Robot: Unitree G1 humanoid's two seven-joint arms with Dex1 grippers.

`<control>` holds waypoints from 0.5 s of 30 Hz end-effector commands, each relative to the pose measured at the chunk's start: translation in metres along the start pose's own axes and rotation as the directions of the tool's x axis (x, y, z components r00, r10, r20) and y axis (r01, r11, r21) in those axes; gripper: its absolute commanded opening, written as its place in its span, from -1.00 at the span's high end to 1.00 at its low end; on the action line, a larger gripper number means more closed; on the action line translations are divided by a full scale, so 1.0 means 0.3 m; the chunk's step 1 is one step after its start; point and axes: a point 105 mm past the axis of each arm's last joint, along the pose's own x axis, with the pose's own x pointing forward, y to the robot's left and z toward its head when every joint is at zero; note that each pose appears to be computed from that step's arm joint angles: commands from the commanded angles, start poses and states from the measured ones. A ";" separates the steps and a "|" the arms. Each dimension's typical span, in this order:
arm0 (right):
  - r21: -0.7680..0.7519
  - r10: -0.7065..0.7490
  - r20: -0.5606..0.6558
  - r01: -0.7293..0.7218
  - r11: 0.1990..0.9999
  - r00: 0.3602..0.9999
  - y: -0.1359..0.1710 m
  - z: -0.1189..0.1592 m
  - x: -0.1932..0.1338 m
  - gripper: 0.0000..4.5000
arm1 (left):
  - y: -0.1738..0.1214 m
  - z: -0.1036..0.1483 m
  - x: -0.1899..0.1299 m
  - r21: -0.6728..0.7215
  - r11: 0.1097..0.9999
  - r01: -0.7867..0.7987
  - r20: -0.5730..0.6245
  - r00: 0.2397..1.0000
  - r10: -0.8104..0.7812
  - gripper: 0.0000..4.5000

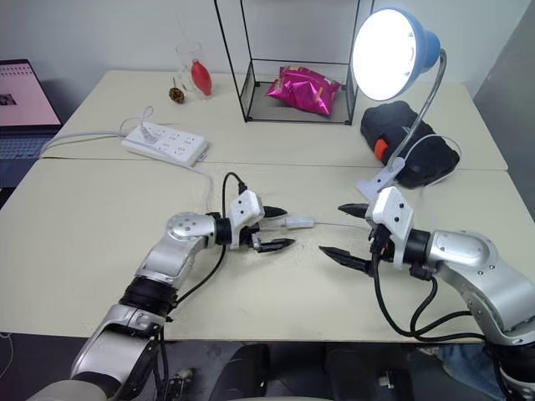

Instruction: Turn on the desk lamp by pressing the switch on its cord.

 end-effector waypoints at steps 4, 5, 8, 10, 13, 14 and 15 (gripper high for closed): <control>-0.122 -0.068 0.024 0.071 0.990 0.997 -0.115 0.009 -0.059 -1.00 | 0.017 0.084 -0.207 0.062 0.989 -0.132 -0.025 0.991 0.134 -0.78; -0.128 -0.068 0.019 0.070 0.989 0.997 -0.124 0.001 -0.071 -1.00 | 0.019 0.085 -0.232 0.056 0.986 -0.154 -0.030 0.987 0.156 -0.78; -0.138 -0.062 0.006 0.063 0.988 0.998 -0.142 -0.015 -0.101 -1.00 | 0.009 0.092 -0.289 0.033 0.982 -0.188 -0.038 0.981 0.189 -0.78; -0.144 -0.057 0.002 0.057 0.988 0.998 -0.150 -0.017 -0.116 -1.00 | -0.004 0.099 -0.313 0.012 0.980 -0.198 -0.036 0.980 0.198 -0.78; -0.147 -0.043 0.005 0.043 0.988 0.999 -0.154 -0.010 -0.124 -1.00 | -0.027 0.106 -0.332 -0.023 0.981 -0.193 -0.033 0.981 0.192 -0.78; -0.151 -0.032 0.006 0.032 0.988 0.999 -0.151 -0.008 -0.122 -1.00 | -0.031 0.104 -0.335 -0.020 0.981 -0.191 -0.040 0.981 0.190 -0.78; -0.155 -0.020 0.005 0.020 0.988 1.000 -0.148 -0.007 -0.119 -1.00 | -0.033 0.103 -0.337 -0.021 0.981 -0.191 -0.044 0.981 0.190 -0.78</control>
